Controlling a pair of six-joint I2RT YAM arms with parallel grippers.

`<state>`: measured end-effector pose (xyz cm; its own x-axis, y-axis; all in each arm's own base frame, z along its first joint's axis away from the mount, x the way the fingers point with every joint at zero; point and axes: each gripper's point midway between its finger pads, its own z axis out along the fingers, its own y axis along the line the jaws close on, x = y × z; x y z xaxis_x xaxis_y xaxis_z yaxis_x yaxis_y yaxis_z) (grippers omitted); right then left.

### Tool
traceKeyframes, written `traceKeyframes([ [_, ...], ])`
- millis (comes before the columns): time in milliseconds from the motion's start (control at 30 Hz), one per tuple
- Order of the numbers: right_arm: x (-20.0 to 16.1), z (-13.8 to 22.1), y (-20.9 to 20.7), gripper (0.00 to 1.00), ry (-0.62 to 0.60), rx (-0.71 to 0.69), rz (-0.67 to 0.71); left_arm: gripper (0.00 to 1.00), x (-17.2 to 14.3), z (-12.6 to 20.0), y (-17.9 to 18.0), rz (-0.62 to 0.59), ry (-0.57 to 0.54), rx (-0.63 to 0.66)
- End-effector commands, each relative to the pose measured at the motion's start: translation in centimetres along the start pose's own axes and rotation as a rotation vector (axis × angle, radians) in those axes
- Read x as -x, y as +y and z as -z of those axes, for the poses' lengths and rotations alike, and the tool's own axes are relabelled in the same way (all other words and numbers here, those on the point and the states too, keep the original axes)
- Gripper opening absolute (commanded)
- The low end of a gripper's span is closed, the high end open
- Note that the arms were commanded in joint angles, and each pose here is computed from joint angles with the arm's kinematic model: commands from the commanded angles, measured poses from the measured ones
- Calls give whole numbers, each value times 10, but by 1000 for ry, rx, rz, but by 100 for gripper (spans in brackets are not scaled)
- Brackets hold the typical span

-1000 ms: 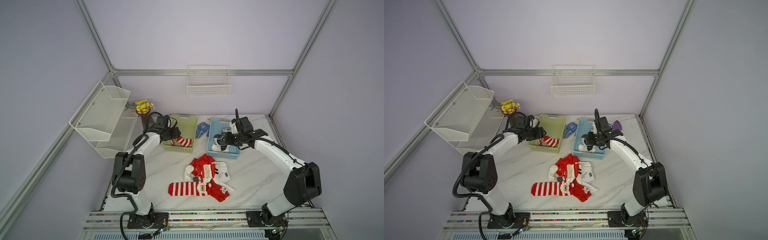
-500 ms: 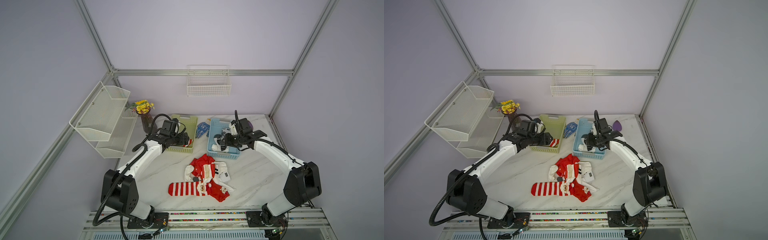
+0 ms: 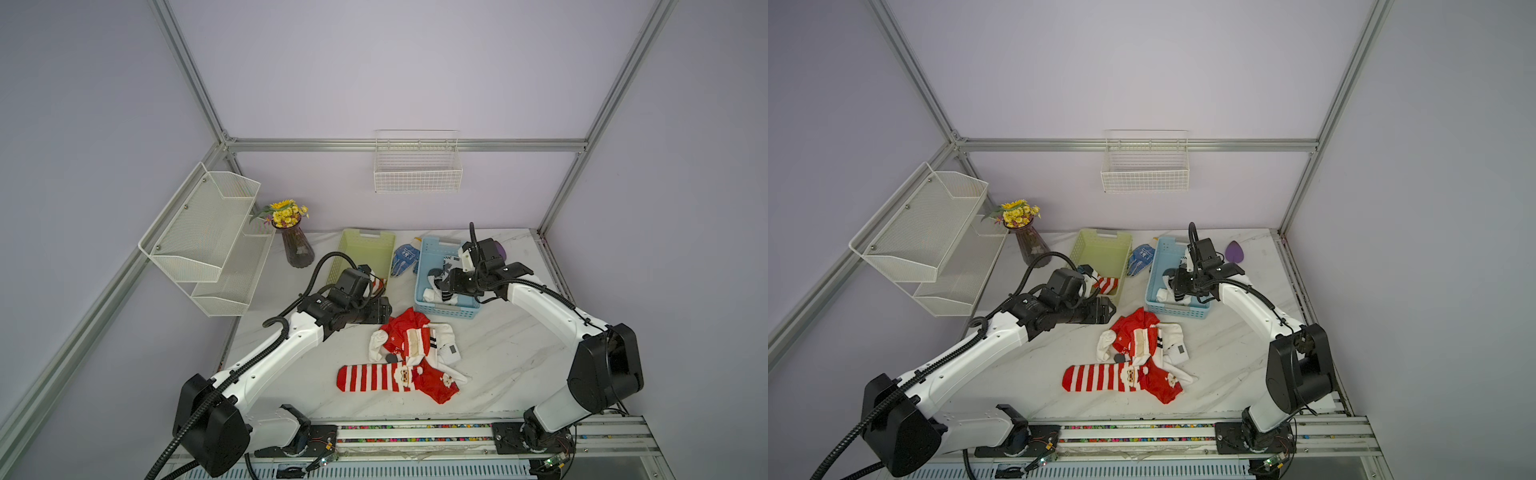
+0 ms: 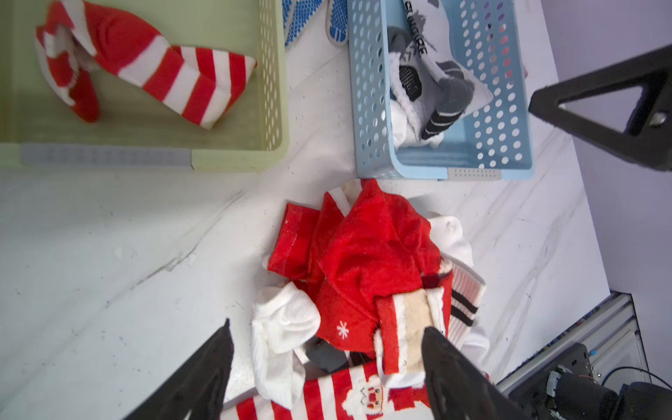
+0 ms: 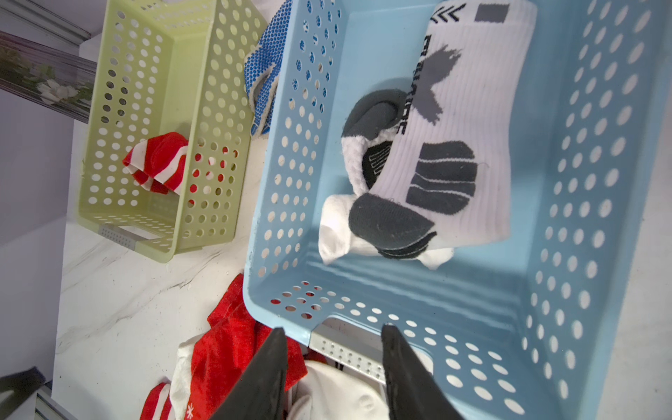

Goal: Sort the socks into the basket by color
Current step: Place the sock in the bin, then pick up the sock at the center of the board.

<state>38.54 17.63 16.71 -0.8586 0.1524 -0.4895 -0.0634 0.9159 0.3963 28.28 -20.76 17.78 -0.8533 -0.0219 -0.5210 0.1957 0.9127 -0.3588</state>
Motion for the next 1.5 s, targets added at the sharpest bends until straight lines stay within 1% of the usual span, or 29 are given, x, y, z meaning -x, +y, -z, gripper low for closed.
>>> traceKeyframes([
  [0, 7, 9, 4, 46, -47, 9, 3, 80, -18, -2, -4, 29, 16, 21],
  [133, 6, 8, 3, 45, -42, 3, 0, 78, -30, -9, -25, -7, 46, 8],
  [367, 5, 11, -1, 45, -49, -15, -12, 75, -43, -25, -60, -71, 95, -5],
  [400, 5, 10, -2, 46, -48, -19, -15, 75, -48, -35, -61, -79, 120, 11],
  [467, 5, 12, -2, 45, -52, -21, -16, 74, -52, -42, -71, -99, 138, 11],
  [667, 5, 13, -2, 45, -56, -22, -17, 72, -53, -49, -92, -129, 140, 2],
  [933, 4, 11, -3, 45, -51, -23, -13, 65, -53, -57, -99, -146, 151, 15],
  [1033, 4, 12, -4, 45, -53, -24, -12, 63, -55, -63, -97, -153, 166, 33],
  [1133, 3, 12, -4, 45, -54, -28, -9, 58, -56, -67, -97, -155, 176, 39],
  [1467, 1, 10, -6, 45, -51, -28, -3, 51, -61, -78, -96, -158, 200, 54],
])
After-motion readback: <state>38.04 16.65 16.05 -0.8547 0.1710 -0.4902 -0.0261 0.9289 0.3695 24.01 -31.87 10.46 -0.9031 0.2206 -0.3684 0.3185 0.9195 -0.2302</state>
